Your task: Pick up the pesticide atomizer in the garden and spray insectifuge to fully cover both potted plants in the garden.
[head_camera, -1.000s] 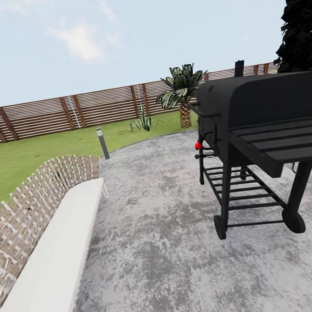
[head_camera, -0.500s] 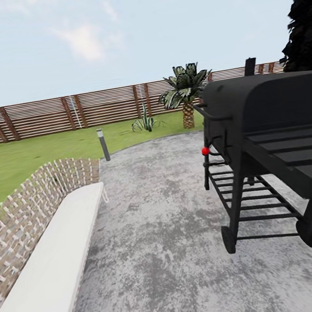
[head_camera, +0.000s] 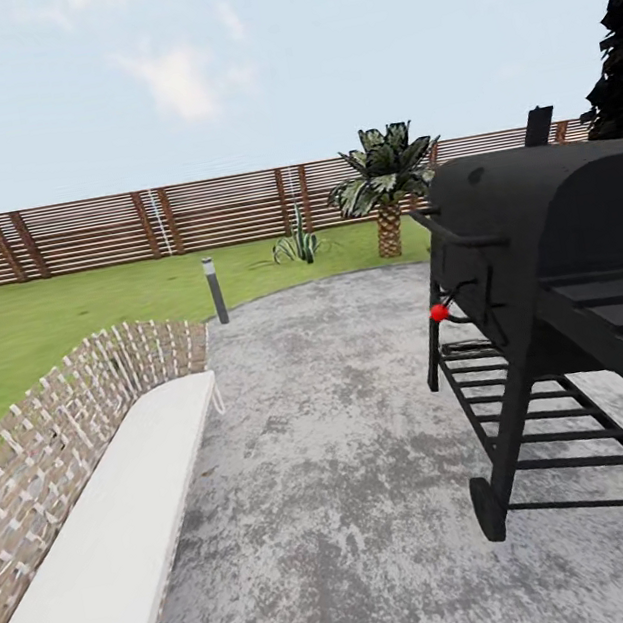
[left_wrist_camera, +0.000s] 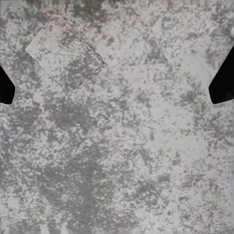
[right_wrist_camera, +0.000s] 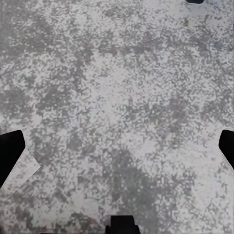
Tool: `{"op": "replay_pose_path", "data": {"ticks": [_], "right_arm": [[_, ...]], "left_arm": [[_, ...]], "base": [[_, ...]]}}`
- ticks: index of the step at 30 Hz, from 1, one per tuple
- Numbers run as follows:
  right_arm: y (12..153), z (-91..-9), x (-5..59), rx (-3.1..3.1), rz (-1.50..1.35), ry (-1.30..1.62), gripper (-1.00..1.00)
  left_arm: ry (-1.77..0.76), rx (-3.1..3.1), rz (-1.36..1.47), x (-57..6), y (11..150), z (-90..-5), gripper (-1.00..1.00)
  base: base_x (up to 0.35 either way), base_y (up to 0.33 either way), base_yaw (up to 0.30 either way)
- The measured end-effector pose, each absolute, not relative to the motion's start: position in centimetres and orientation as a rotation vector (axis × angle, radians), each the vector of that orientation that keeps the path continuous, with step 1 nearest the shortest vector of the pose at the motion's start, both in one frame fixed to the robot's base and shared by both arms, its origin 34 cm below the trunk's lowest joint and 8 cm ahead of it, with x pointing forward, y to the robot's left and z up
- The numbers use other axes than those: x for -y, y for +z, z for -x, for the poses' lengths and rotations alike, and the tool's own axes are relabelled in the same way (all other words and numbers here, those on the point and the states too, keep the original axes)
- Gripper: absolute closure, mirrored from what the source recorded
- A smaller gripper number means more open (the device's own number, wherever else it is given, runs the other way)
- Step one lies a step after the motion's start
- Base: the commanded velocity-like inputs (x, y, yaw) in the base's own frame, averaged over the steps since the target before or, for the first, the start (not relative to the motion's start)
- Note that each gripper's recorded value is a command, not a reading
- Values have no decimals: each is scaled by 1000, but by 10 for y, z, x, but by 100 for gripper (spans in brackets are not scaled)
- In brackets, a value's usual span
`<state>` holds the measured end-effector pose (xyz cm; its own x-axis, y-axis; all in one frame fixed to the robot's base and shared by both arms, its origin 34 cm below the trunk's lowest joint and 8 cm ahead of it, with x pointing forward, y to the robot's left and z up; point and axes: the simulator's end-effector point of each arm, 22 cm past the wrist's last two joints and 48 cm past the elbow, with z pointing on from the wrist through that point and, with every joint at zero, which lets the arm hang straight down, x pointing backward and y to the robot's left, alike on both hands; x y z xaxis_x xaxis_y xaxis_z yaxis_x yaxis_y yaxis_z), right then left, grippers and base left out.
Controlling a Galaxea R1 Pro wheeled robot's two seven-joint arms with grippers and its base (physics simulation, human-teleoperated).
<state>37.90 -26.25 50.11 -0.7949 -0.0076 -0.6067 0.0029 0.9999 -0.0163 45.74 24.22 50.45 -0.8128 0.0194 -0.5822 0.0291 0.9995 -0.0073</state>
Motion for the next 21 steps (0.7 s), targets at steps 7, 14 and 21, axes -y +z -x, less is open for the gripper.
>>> {"op": "replay_pose_path", "data": {"ticks": [7,14,21], "right_arm": [[501,-379,263,-2491,3,-22,-100],[501,-378,263,-2491,4,-22,-100],[500,-377,263,-2493,5,-23,-100]], "left_arm": [[-21,-2520,-34,-242,505,-458,-100],[-21,-2520,-34,-242,505,-457,-100],[-21,-2520,-34,-242,505,-457,-100]], "base": [[336,112,0],[336,15,0],[336,2,0]]}}
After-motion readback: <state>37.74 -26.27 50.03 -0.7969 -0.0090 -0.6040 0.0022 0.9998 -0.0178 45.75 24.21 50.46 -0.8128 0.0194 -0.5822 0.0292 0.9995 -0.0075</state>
